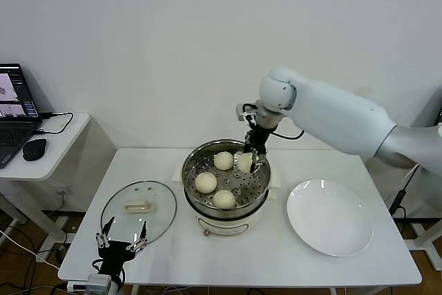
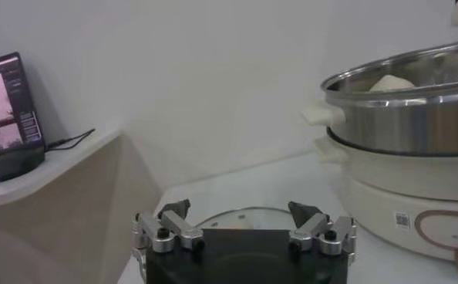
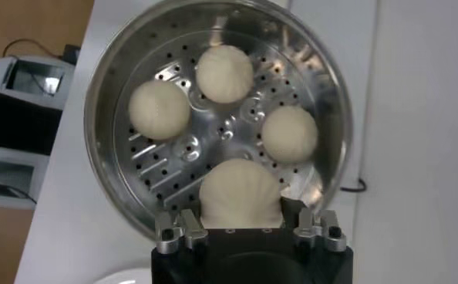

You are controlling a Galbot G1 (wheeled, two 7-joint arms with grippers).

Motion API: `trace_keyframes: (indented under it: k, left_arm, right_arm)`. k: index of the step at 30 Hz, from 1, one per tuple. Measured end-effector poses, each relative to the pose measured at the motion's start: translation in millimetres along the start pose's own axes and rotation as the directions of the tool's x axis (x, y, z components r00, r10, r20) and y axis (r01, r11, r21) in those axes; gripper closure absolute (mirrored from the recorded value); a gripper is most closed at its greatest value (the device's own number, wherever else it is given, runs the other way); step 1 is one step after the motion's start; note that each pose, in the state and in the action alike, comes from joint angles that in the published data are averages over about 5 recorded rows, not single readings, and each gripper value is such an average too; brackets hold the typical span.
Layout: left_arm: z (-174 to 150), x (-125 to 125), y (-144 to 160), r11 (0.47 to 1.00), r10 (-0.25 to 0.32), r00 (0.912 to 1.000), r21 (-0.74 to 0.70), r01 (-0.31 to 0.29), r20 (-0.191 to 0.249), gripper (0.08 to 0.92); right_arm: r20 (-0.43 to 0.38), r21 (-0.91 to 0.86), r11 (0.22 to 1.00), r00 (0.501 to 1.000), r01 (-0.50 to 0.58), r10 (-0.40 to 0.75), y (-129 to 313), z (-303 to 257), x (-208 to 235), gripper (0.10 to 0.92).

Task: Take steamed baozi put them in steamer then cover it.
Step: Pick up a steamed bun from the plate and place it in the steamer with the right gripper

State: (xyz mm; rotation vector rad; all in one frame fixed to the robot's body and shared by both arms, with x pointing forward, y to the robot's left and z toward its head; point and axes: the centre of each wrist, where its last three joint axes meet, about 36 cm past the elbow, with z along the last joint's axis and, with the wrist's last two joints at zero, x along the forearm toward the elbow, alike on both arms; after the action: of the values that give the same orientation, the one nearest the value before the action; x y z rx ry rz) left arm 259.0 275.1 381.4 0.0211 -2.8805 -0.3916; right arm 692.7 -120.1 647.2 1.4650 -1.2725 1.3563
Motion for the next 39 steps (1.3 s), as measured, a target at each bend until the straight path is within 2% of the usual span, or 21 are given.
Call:
trace_keyframes:
  k: [18,21,27,34,39]
  left_arm:
    - [0.7,-1.3,-1.8,1.0,0.005,1.0,0.004,-0.005,-0.001,0.177]
    - [0.7,-1.1,-1.9,1.0,0.005,1.0,0.004,-0.005,-0.001,0.177]
    - [1.0,-1.1,-1.5,1.0,0.004,1.0,0.004,-0.004,-0.002,0.177]
    - [-1.8,-0.9,-0.7,1.0,0.0,1.0,0.009,0.0,0.003,0.177]
    - [-3.6,1.3,-0.7,1.0,-0.003,1.0,0.017,0.003,0.006,0.177]
  right_arm:
    - [-0.039,0.002,1.0,0.999,0.017,-0.017,4.1,-2.4,-48.1,0.384]
    - [-0.039,0.0,1.0,0.999,0.012,-0.012,4.6,-1.7,-49.7,0.346]
    - [-0.029,-0.01,1.0,1.0,-0.004,0.004,5.9,2.3,-42.0,0.217]
    - [0.035,-0.039,0.998,0.998,-0.049,0.051,9.7,19.0,-12.4,0.2]
    - [0.148,-0.065,0.989,0.979,-0.134,0.142,15.7,43.5,19.9,0.199]
